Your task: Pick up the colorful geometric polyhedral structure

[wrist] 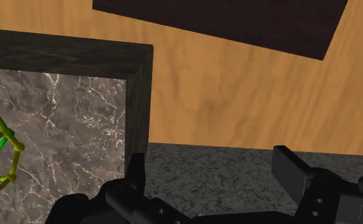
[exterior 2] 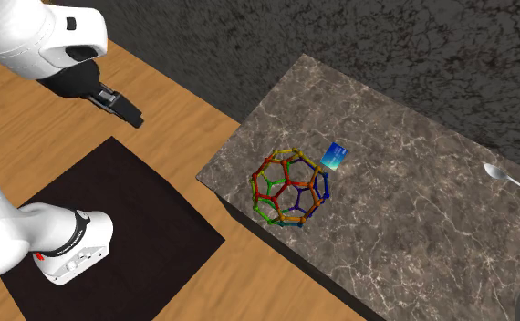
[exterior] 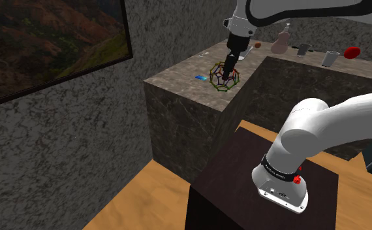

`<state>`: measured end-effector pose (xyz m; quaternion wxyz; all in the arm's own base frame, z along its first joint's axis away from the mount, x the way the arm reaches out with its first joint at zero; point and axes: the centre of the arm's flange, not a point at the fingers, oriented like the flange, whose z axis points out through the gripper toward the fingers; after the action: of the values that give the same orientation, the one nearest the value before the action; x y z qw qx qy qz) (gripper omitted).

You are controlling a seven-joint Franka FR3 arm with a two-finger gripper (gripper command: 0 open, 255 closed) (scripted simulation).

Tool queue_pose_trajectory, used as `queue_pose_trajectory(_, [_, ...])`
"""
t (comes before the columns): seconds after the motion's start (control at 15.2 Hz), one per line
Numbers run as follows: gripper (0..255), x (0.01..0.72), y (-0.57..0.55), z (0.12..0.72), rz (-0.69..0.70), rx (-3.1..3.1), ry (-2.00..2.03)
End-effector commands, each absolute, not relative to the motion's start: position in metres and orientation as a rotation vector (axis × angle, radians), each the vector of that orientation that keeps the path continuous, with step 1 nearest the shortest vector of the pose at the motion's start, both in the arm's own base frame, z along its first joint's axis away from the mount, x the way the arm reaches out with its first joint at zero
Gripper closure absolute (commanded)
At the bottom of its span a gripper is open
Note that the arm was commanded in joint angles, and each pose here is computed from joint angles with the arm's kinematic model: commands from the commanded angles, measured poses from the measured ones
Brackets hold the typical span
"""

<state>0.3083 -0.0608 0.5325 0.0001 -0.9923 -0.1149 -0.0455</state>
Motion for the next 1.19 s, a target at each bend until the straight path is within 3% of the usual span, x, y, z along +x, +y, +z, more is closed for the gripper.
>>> queue_pose_trajectory(0.0, [0, 0.31, -0.087, 0.523, -0.159, -3.105, -0.45])
queue_pose_trajectory(1.12, [0, 0.369, -0.295, 0.446, -0.287, -2.909, -1.112])
